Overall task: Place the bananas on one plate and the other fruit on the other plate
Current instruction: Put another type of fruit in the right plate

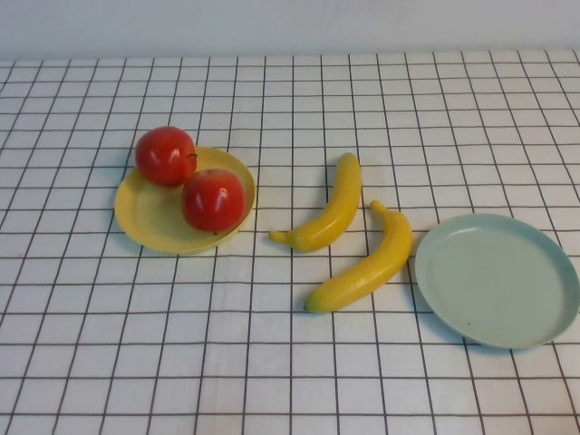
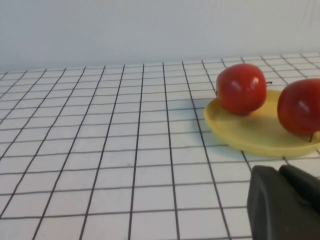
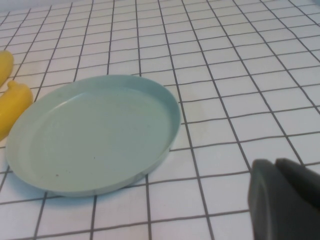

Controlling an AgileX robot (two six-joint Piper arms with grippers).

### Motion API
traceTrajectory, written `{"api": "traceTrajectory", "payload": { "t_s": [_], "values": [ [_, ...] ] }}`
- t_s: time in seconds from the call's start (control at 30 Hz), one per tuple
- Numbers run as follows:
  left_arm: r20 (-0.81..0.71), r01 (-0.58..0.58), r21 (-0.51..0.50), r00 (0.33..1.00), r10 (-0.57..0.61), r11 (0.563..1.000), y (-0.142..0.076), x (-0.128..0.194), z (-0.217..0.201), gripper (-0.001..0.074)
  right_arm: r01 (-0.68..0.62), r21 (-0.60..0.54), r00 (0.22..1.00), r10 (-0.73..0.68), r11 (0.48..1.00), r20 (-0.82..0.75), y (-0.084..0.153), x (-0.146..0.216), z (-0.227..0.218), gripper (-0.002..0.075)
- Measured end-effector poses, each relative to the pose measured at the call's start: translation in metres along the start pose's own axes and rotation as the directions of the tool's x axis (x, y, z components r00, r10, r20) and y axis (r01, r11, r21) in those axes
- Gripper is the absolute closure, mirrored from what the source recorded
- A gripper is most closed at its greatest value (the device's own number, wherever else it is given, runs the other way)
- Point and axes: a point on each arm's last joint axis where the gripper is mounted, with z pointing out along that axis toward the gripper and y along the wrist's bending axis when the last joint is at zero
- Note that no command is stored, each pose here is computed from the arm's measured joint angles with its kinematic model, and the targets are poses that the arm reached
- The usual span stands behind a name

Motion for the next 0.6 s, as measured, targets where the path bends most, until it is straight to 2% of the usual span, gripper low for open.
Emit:
{"api": "traceTrajectory", "payload": {
  "t_s": [0.23,0.6],
  "values": [
    [-0.203,-0.035,0.0,0.979,0.034,0.999,0.0,0.019,-0.003,0.0738,0.0,0.0,1.0,0.0,1.0,0.0,0.0,0.0,0.0,0.0743],
    [-0.214,-0.033,0.001,0.976,0.032,0.999,0.0,0.02,-0.004,0.0738,0.0,0.0,1.0,0.0,1.0,0.0,0.0,0.0,0.0,0.0743]
  ]
}}
